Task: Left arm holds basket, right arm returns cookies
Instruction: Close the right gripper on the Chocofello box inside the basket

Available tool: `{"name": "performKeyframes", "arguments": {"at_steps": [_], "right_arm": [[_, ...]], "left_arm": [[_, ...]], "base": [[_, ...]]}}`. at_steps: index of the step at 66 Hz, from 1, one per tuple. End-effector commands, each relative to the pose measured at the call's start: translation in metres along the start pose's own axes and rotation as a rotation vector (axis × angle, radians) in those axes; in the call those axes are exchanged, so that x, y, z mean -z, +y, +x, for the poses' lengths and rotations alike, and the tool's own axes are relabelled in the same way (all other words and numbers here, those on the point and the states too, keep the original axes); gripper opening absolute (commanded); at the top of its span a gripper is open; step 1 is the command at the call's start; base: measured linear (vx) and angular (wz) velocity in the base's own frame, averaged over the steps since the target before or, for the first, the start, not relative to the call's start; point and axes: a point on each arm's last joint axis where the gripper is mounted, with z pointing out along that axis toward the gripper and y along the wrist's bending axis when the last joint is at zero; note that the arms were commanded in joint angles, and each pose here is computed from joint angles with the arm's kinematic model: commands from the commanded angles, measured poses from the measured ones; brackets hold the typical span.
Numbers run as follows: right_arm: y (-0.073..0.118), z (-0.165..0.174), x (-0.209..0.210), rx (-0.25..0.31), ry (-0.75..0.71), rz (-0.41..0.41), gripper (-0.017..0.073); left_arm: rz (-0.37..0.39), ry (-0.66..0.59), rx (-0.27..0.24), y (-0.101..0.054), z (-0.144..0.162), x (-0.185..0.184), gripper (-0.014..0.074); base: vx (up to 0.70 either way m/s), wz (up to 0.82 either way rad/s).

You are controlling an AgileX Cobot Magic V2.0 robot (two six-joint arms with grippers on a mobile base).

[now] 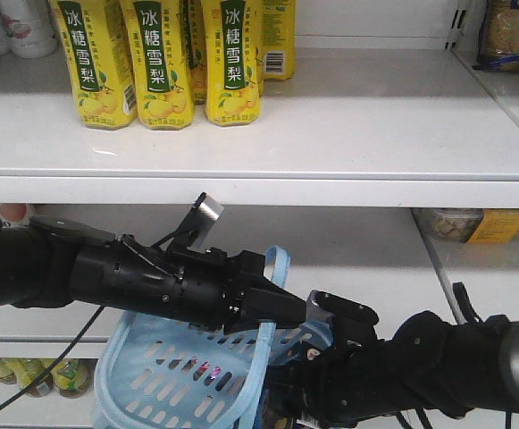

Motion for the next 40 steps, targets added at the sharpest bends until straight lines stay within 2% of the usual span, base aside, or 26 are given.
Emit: {"name": "performKeyframes", "arguments": {"at_steps": [1,19,40], "right_arm": [[0.009,-0.007,0.009,0.038,-0.038,-0.032,0.0277],[0.009,-0.008,0.011,0.061,-0.043,-0.032,0.0127],[0.021,-0.010,0.036,0.075,-0.105,-0.101,0.0122]], "left_arm": [[0.094,-0.116,-0.069,-0.029,-0.014,0.012,-0.0003],[0.094,-0.116,-0.069,-0.029,-0.014,0.012,-0.0003],[0.094,-0.116,-0.069,-0.029,-0.014,0.012,-0.0003]], "base": [[0.00,0.00],[0.00,0.00],[0.00,0.00]]}}
